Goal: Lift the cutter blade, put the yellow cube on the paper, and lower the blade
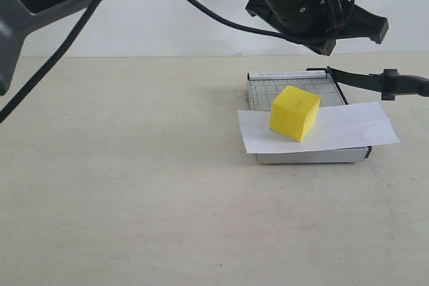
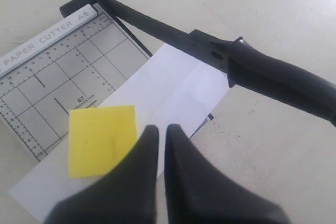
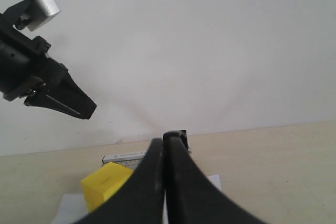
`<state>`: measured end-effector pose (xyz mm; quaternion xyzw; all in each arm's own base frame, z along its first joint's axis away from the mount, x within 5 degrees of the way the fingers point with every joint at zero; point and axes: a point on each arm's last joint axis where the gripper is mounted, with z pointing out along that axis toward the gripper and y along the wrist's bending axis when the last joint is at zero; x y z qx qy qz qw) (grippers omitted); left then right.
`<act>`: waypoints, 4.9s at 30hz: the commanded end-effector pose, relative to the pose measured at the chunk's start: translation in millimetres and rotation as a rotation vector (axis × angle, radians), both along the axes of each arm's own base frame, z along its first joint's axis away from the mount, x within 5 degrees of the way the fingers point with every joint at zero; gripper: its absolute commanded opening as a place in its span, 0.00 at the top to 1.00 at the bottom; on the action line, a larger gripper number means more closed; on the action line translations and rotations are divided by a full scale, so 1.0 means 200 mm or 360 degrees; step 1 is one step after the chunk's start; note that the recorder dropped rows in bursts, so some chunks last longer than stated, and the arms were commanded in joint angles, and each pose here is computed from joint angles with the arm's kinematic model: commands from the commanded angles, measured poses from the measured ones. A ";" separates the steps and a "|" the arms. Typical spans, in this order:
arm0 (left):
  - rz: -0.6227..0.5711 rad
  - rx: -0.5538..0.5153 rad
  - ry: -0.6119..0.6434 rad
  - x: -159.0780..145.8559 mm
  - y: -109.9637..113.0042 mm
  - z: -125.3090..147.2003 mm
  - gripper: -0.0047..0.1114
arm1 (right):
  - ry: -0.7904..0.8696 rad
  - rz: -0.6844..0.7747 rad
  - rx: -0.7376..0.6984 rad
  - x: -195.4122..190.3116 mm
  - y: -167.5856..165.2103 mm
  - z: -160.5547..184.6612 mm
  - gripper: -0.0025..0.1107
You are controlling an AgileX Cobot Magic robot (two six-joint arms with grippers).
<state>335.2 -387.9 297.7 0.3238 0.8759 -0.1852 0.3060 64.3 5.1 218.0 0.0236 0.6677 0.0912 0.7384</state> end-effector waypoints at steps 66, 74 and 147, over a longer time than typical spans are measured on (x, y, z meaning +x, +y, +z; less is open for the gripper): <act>-0.0412 -0.0407 -0.0450 -0.63 0.20 0.78 0.92 | -0.0026 0.0000 -0.0008 0.00 0.00 0.01 0.98; -0.0404 -0.0329 -0.0659 -0.80 0.50 0.88 0.92 | -0.0026 0.0000 -0.0008 0.00 0.00 0.01 0.98; 0.0640 -0.0435 -0.1412 -1.41 1.85 -0.44 0.92 | -0.0025 0.0001 -0.0001 0.00 0.00 0.01 0.98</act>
